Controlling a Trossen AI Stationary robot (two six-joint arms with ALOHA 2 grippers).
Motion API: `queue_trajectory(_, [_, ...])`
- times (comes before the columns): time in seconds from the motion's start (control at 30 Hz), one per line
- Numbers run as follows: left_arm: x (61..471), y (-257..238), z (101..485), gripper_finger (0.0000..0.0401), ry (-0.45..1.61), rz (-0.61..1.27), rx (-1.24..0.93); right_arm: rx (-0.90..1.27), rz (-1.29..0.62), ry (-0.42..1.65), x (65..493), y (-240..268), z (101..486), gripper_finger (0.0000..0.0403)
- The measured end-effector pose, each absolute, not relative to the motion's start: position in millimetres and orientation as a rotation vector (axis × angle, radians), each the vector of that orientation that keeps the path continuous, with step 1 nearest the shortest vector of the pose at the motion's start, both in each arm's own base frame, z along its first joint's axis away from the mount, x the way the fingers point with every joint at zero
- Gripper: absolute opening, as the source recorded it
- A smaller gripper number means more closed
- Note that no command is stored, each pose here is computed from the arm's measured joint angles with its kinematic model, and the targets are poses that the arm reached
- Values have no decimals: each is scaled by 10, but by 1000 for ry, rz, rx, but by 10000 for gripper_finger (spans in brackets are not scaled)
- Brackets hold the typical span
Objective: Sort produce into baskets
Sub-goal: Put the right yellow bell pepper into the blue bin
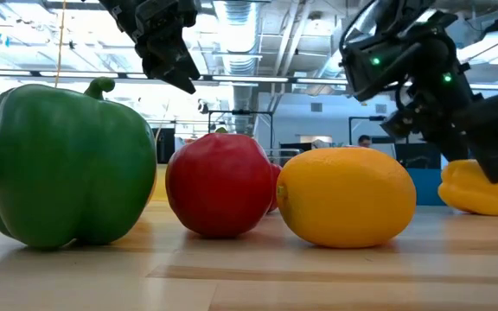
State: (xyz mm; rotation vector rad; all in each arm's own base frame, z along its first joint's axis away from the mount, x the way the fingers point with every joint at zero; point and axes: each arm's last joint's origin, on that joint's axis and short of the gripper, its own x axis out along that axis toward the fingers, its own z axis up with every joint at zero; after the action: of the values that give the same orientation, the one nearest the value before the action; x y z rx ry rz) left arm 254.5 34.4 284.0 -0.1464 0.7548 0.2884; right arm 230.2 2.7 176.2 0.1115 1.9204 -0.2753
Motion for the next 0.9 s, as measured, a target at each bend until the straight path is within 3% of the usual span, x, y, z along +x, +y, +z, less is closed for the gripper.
queue_trajectory(0.4, [2563,346,2858,284,729,287,-147,110,-278,1929,2273,22,1728,330])
queue_trajectory(0.73, [2565,346,2861,284,726,287,-147,124,-241,1806,2517,-142,2036,331])
queue_trajectory(0.9, [2565,346,2861,284,726,287,-147,43,-323,1715,2639,-382,2267,331])
